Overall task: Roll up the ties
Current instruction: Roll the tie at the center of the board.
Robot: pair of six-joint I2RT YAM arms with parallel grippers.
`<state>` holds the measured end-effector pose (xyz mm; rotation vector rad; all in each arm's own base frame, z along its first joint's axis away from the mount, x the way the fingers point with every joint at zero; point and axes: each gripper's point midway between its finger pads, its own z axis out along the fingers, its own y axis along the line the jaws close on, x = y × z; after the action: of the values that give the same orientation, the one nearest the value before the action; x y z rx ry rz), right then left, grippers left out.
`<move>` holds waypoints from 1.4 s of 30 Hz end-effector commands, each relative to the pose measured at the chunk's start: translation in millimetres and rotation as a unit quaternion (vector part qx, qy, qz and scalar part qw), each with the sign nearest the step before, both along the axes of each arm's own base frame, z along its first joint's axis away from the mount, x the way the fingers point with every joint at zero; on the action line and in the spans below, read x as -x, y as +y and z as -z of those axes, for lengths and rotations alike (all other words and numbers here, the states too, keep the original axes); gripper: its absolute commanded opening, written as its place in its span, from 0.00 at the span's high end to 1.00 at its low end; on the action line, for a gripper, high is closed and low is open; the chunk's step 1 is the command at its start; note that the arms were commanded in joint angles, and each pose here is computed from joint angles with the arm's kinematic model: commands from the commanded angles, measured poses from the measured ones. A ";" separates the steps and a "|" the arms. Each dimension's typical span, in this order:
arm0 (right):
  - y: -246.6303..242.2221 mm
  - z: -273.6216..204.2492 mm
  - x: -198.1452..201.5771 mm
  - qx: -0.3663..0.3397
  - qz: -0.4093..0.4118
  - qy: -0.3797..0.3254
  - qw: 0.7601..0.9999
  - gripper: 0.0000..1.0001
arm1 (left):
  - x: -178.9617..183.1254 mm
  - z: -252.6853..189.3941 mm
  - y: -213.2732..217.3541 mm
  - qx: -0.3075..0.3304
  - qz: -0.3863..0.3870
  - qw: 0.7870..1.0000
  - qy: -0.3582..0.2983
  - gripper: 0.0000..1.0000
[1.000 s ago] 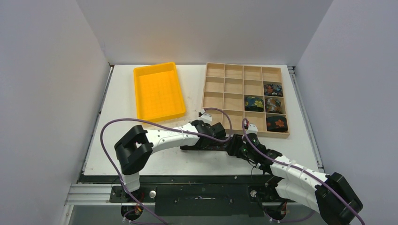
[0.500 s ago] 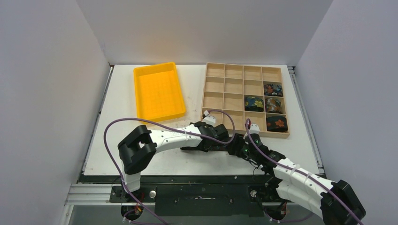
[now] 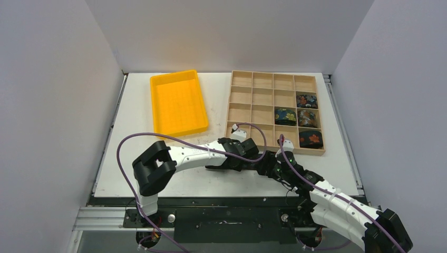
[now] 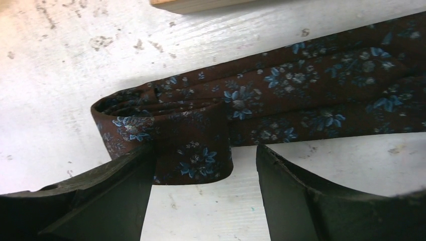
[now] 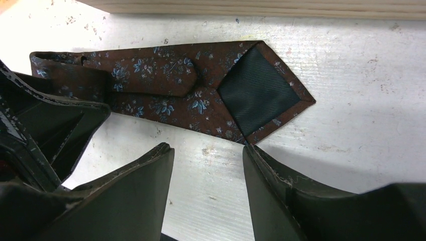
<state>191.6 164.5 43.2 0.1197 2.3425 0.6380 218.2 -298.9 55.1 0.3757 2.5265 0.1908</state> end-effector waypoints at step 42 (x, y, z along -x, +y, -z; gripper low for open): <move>123.5 -79.3 -33.1 -0.125 -0.109 -0.068 0.984 0.44 | -14.9 -98.2 100.8 0.593 -0.060 0.789 -0.145 0.03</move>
<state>205.7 253.1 89.5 -0.0708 2.2532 0.9062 230.9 -168.3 111.8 -0.4045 1.9993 -0.9053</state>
